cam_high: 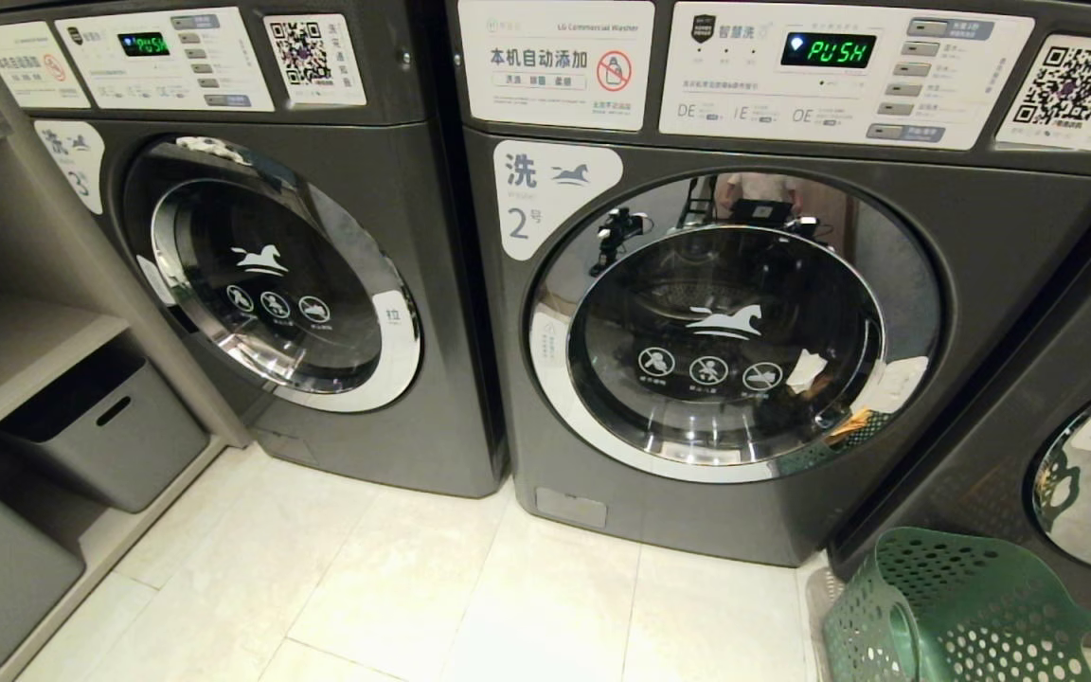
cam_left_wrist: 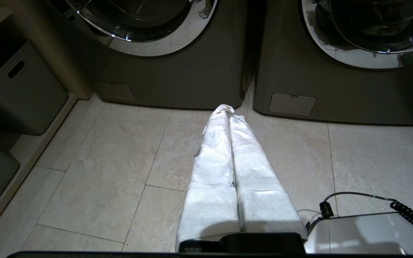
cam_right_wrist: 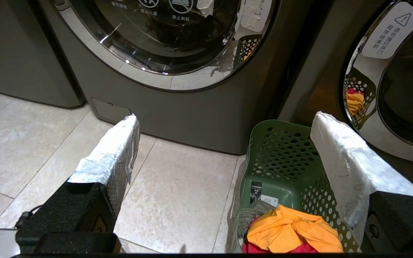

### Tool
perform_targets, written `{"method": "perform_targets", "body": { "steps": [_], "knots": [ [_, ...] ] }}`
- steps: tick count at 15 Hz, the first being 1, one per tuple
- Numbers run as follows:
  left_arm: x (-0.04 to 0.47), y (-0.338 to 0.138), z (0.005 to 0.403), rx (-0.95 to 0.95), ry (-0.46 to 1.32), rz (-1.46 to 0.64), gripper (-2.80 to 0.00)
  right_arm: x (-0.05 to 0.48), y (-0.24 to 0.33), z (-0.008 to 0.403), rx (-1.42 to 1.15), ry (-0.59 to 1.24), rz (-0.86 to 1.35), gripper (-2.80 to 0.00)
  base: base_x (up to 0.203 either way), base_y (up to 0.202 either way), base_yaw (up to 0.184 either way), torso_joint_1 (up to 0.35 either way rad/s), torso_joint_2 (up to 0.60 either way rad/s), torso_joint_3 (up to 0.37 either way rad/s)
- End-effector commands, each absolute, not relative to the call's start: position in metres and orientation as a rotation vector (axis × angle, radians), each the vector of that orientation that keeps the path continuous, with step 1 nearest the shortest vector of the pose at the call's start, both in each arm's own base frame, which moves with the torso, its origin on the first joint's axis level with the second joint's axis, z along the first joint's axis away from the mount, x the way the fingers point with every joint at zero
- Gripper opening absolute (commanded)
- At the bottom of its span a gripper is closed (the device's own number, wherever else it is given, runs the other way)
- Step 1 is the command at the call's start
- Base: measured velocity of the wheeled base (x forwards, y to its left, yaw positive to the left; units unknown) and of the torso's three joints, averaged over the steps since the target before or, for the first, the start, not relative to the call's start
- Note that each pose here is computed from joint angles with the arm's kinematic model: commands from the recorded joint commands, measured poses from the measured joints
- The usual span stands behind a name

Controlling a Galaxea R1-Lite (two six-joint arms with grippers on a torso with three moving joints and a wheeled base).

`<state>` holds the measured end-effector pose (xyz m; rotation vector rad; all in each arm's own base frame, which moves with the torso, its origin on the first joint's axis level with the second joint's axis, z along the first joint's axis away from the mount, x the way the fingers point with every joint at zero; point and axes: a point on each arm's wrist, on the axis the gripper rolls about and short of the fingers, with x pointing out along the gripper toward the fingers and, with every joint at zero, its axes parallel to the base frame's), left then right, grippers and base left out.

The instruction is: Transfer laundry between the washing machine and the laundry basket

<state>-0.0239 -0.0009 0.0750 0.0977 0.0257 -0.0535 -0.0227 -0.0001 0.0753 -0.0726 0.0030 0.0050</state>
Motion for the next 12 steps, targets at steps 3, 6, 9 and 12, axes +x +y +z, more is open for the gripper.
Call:
{"method": "perform_targets", "body": {
  "steps": [3,6,9,12],
  "knots": [
    [-0.024,-0.0009,0.0755,0.097,0.024,-0.052,-2.8,-0.0227,-0.0001,0.0755,-0.08,0.001,0.007,0.0,0.0,0.0,0.0,0.0,0.0,0.0],
    [-0.024,-0.0009,0.0755,0.096,0.024,-0.053,-2.8,-0.0227,-0.0001,0.0754,-0.084,0.003,0.009,0.0,0.0,0.0,0.0,0.0,0.0,0.0],
    [-0.024,-0.0009,0.0755,0.096,0.024,-0.053,-2.8,-0.0227,-0.0001,0.0754,-0.075,0.003,0.006,0.0,0.0,0.0,0.0,0.0,0.0,0.0],
    [-0.0239,-0.0009,0.0751,0.096,0.025,-0.052,-2.8,-0.0227,-0.0001,0.0753,-0.079,0.003,0.008,0.0,0.0,0.0,0.0,0.0,0.0,0.0]
  ]
}}
